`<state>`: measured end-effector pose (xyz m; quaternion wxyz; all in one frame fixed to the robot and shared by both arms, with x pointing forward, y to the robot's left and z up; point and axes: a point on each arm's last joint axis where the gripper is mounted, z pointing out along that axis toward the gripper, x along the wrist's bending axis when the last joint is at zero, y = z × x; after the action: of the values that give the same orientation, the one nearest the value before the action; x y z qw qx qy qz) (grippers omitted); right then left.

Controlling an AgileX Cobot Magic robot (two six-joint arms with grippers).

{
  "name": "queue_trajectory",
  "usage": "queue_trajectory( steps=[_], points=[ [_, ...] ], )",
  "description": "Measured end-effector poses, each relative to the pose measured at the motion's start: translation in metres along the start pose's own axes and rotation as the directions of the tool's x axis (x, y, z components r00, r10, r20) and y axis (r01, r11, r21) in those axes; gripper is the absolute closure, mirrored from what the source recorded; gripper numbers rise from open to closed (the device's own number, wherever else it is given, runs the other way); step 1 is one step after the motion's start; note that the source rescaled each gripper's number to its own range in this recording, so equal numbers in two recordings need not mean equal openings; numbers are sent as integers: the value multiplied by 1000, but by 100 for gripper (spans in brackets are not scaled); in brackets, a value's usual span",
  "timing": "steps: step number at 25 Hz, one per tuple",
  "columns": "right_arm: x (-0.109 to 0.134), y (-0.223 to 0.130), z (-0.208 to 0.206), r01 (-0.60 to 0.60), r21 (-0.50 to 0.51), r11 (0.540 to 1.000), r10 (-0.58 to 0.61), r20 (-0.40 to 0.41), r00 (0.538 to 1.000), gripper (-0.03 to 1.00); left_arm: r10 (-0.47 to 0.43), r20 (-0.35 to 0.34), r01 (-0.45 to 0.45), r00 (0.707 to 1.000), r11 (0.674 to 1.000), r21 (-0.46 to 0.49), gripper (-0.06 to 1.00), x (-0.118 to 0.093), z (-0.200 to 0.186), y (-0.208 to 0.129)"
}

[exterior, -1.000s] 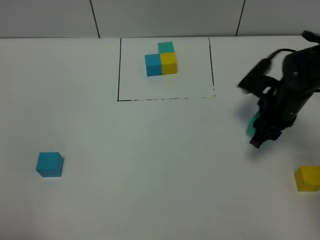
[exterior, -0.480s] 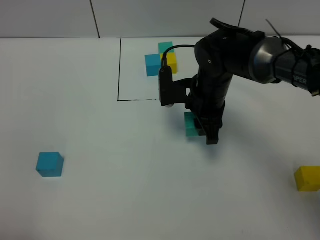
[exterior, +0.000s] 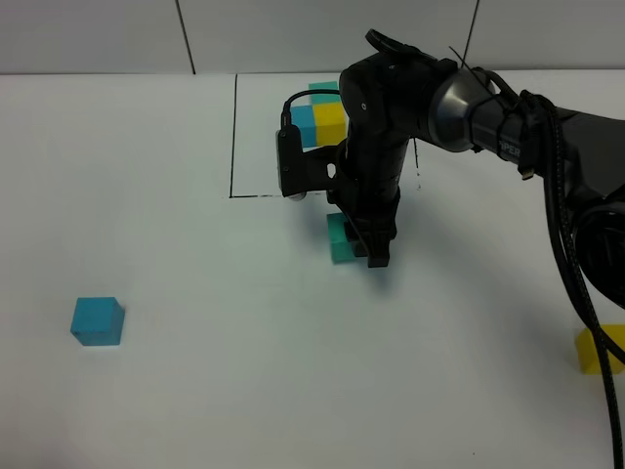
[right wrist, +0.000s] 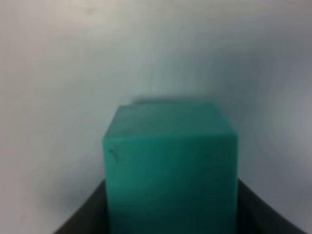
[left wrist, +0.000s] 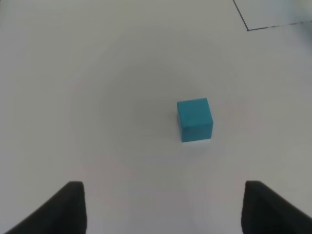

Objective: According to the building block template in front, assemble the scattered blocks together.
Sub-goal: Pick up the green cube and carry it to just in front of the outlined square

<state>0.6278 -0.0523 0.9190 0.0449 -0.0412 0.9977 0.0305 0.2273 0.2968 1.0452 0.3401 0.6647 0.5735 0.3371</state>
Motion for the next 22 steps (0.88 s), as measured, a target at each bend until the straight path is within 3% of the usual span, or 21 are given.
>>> queue_trajectory(
  steps=[22],
  points=[
    [-11, -18, 17, -75, -21, 997, 74, -34, 997, 95, -1, 0, 1, 1000, 1000, 0, 41, 0, 0, 0]
  ],
)
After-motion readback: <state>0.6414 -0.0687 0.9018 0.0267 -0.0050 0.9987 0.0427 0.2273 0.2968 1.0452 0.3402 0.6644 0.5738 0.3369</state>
